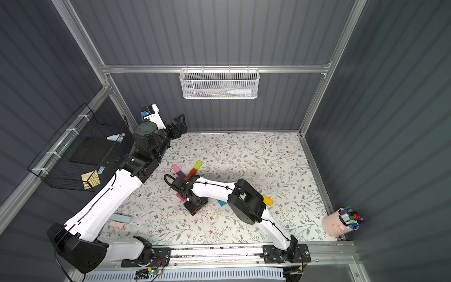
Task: Assemble the letter v with building blocks
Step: Assemble the building block at the center of the board, then adjust the building block at the center of the board.
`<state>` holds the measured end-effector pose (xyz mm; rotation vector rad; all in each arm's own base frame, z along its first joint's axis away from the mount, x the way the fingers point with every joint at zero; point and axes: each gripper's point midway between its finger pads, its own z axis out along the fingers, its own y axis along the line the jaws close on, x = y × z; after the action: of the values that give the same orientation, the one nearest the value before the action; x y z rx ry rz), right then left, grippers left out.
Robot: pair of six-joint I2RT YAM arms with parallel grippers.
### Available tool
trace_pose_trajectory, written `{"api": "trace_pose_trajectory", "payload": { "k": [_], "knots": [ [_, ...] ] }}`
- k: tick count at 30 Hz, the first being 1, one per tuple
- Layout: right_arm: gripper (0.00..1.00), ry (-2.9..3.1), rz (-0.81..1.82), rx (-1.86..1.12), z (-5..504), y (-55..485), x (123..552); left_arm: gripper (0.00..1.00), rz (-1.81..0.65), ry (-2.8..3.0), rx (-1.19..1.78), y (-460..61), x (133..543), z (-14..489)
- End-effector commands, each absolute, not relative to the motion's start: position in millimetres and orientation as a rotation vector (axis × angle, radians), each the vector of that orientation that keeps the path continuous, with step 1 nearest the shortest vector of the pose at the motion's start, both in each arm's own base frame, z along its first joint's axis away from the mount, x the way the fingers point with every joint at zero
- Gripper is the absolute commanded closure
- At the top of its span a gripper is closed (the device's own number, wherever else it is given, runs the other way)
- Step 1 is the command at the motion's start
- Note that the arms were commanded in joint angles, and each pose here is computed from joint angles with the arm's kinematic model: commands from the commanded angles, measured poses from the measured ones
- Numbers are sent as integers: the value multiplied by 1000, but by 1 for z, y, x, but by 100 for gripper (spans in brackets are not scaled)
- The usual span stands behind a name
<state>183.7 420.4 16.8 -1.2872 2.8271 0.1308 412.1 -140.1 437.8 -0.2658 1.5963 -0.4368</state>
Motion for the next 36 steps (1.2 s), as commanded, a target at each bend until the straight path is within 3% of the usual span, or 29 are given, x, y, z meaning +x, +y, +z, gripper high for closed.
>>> {"api": "trace_pose_trajectory", "payload": {
  "k": [1,8,13,16,19,23,25,26,36],
  "knots": [
    [42,2791,137,-1252,26,414,191,1,-434,1595,-241,-141,415,436],
    [37,2608,418,-1323,71,430,181,1,-438,1593,-234,-142,416,437],
    [39,2538,442,-1249,93,425,191,1,-439,1596,-229,-143,418,435],
    [52,2633,500,-1140,96,412,204,1,-439,1599,-226,-143,418,434],
    [72,2675,520,-1101,90,403,207,1,-439,1595,-230,-141,418,434],
    [81,2757,574,-1120,69,401,190,1,-440,1573,-236,-136,417,440],
    [91,2796,598,-1134,60,401,180,1,-444,1569,-225,-136,418,443],
    [100,2808,599,-1140,56,401,176,1,-447,1568,-218,-137,419,444],
    [100,2887,575,-1145,29,392,160,1,-455,1574,-207,-138,424,440]
  ]
}}
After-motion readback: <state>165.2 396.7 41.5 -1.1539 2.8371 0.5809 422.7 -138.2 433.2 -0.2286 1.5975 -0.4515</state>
